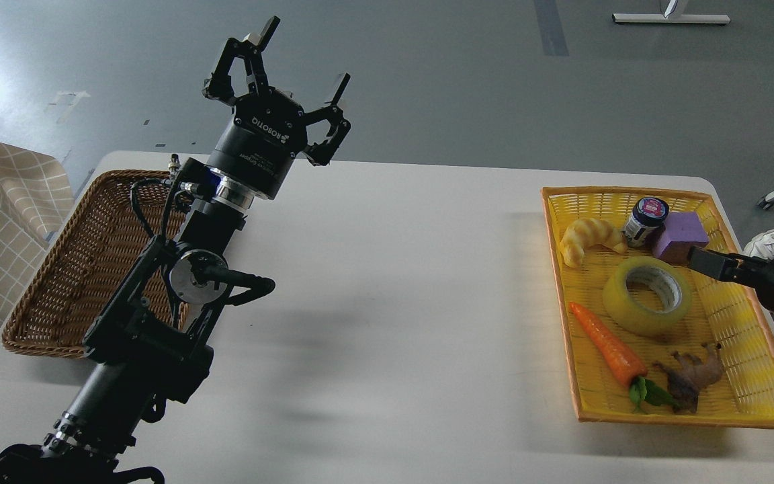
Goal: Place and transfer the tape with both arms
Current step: 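Insert the right gripper into the yellow tape roll's hole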
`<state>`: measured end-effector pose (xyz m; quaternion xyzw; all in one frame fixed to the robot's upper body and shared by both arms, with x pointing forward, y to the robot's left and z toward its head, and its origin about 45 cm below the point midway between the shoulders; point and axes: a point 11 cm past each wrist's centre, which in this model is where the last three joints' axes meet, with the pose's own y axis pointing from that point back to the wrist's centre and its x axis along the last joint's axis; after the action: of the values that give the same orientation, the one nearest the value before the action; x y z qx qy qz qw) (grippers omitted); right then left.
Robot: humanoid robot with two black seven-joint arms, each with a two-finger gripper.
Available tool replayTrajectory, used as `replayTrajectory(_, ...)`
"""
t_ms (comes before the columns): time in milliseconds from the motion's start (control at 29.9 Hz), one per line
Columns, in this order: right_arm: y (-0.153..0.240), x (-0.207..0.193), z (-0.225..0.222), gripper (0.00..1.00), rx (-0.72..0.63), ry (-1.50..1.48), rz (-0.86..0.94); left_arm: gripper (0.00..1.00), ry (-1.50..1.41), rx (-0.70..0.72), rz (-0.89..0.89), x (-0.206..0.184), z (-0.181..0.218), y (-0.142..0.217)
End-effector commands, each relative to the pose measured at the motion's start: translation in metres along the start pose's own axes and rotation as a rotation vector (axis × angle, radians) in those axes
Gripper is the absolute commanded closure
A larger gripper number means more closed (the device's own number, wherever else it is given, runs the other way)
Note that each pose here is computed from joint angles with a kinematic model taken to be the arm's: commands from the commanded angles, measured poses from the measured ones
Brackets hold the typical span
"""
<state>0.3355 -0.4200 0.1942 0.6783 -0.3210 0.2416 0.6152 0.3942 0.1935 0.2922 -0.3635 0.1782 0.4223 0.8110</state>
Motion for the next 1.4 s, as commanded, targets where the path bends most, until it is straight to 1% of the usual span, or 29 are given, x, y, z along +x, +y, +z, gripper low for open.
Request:
replayTrajectory(0,-0.003,-0.006,-0.001,0.03,-0.012,0.046,-0.006,0.02,0.002,0.001,0.004,0.001,-0.001,0.001)
replayTrajectory(334,-0.017,-0.021,-0.013,0.04,0.008,0.035,-0.029,0.02,-0.003,-0.011,0.003,0.001,0.004,0.001)
replayTrajectory(468,-0.022,-0.022,-0.016,0.04,0.012,0.018,-0.028,0.02,0.0,-0.007,0.013,0.003,0.002,0.004)
replayTrajectory(535,-0.024,-0.024,-0.017,0.06,0.014,0.013,-0.031,0.02,0.0,-0.006,0.016,0.003,0.002,0.005)
replayTrajectory(568,-0.024,-0.025,-0.017,0.09,0.014,0.016,-0.035,0.02,0.0,-0.006,0.014,0.003,0.002,0.005)
replayTrajectory(601,-0.024,-0.027,-0.019,0.14,0.02,0.018,-0.039,0.02,0.001,-0.005,0.015,0.004,0.001,0.005)
replayTrajectory(668,-0.023,-0.027,-0.019,0.16,0.019,0.023,-0.037,0.02,0.001,-0.005,0.017,0.004,0.001,0.006)
replayTrajectory(702,-0.023,-0.025,-0.019,0.21,0.014,0.035,-0.033,0.02,0.002,-0.004,0.018,0.004,0.001,0.007)
replayTrajectory(735,-0.024,-0.025,-0.018,0.21,0.009,0.041,-0.031,0.02,0.002,-0.004,0.018,0.004,0.001,0.007)
replayTrajectory(802,-0.024,-0.025,-0.018,0.27,0.013,0.052,-0.029,0.02,0.0,-0.004,0.018,0.005,0.001,0.007)
replayTrajectory(936,-0.024,-0.027,-0.022,0.27,0.046,0.051,-0.035,0.02,0.0,-0.004,0.018,0.005,0.001,0.007)
replayTrajectory(1370,-0.03,-0.04,-0.031,0.26,0.067,0.049,-0.055,0.02,-0.005,0.004,0.037,0.01,0.0,0.013)
